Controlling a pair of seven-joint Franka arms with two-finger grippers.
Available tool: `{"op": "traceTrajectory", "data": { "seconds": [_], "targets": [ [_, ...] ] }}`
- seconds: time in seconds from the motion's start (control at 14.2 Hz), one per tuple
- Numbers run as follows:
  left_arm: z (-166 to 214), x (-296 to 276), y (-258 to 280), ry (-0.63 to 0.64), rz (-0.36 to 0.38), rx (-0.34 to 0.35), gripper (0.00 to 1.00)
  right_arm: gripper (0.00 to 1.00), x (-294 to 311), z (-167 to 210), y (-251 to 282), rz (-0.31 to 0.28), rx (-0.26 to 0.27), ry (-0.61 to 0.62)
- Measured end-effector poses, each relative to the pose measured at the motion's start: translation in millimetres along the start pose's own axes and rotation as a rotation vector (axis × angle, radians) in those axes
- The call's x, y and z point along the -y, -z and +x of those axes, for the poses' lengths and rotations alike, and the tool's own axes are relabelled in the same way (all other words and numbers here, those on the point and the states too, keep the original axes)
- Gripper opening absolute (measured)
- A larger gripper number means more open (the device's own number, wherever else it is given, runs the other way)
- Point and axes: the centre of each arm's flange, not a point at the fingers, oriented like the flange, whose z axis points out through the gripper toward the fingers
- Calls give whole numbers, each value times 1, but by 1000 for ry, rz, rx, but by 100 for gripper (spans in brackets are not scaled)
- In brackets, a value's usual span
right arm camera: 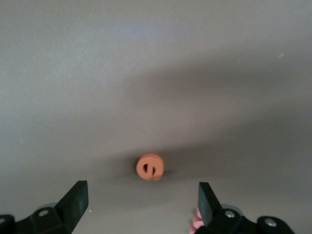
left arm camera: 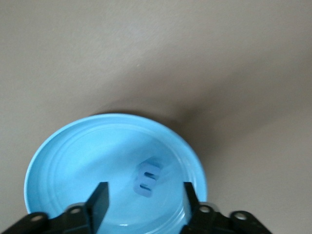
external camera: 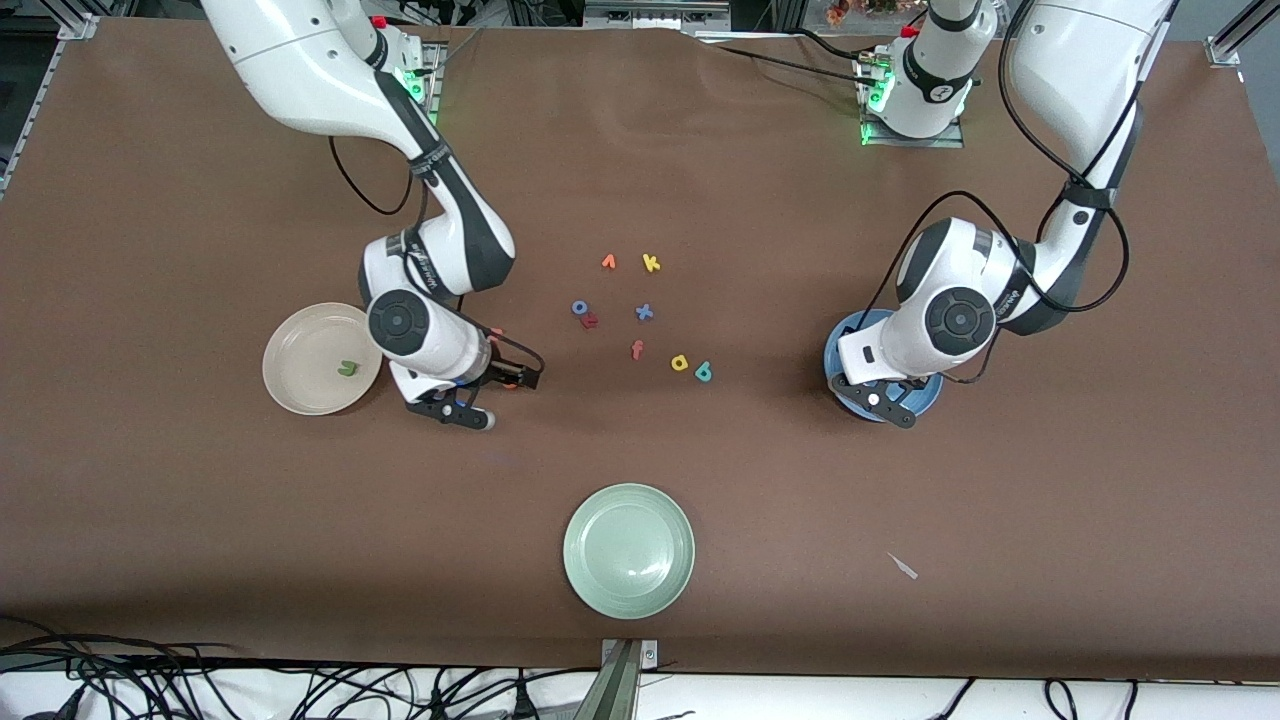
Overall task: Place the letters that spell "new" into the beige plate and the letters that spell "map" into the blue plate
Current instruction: 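Grasp the orange letter with the right gripper while the left gripper reaches teal b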
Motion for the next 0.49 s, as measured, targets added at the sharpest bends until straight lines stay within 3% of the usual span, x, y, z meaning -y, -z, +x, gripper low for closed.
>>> {"op": "traceTrajectory", "data": {
  "seconds": [0.21, 0.49],
  "targets": [
    [12, -21, 20, 70, -9, -41, 100, 100, 2, -1, -11, -3, 0, -6],
    [27, -77, 34, 310, -24, -68, 100, 98, -3, 0, -26, -3, -7, -12]
  ]
}}
